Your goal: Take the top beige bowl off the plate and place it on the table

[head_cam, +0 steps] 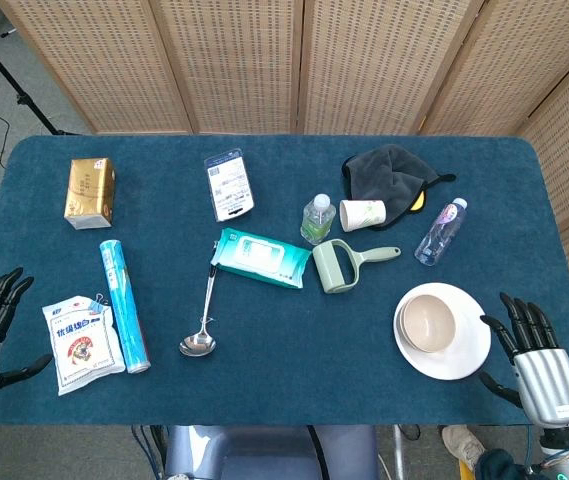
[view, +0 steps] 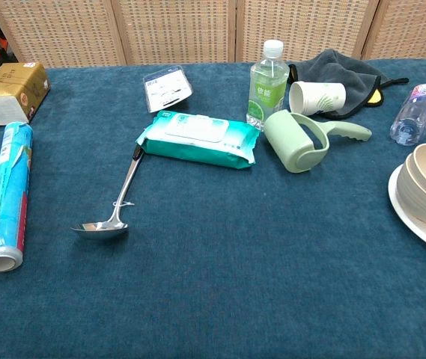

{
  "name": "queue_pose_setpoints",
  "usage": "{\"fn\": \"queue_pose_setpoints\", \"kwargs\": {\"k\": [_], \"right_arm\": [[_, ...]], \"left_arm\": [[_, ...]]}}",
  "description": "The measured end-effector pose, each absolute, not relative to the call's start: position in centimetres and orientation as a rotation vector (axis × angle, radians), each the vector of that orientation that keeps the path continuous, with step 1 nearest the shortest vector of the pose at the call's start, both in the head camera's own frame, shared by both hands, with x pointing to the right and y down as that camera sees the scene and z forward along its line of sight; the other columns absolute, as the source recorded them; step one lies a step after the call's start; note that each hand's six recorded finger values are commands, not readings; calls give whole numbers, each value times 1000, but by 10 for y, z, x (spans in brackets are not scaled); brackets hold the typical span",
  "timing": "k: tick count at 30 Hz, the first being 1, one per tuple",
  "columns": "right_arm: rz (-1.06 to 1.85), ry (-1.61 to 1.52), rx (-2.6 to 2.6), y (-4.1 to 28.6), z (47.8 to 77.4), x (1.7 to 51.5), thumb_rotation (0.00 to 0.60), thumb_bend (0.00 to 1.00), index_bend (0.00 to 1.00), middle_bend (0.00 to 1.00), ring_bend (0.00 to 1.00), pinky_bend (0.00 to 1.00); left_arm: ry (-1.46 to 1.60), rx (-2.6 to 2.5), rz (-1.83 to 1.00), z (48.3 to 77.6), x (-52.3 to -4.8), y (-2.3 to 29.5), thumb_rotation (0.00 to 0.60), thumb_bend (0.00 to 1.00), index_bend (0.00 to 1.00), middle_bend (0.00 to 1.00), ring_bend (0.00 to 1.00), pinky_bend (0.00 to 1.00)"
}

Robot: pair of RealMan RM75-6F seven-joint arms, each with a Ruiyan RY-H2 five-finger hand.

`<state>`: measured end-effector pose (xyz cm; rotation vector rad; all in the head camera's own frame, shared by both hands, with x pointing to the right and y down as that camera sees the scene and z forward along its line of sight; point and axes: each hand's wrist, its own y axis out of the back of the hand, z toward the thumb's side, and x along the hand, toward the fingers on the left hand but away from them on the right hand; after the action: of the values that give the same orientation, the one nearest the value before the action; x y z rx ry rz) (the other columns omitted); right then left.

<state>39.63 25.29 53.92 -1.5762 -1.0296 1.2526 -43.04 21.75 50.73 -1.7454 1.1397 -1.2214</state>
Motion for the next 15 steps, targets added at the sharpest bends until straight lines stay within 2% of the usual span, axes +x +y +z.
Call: {"fn": "queue_pose_setpoints", "kwargs": {"k": [8, 15], "right_arm": [[1269, -1006, -1685, 255, 551, 391, 600, 0, 212, 24, 0, 56], [1290, -926, -1850, 249, 585, 377, 600, 0, 334, 24, 0, 55]], "left_arm": [[1150, -1746, -1218, 505, -431, 218, 600, 119, 0, 0, 0, 0], [1167, -1743, -1224, 505, -435, 215, 600, 119, 0, 0, 0, 0]]}}
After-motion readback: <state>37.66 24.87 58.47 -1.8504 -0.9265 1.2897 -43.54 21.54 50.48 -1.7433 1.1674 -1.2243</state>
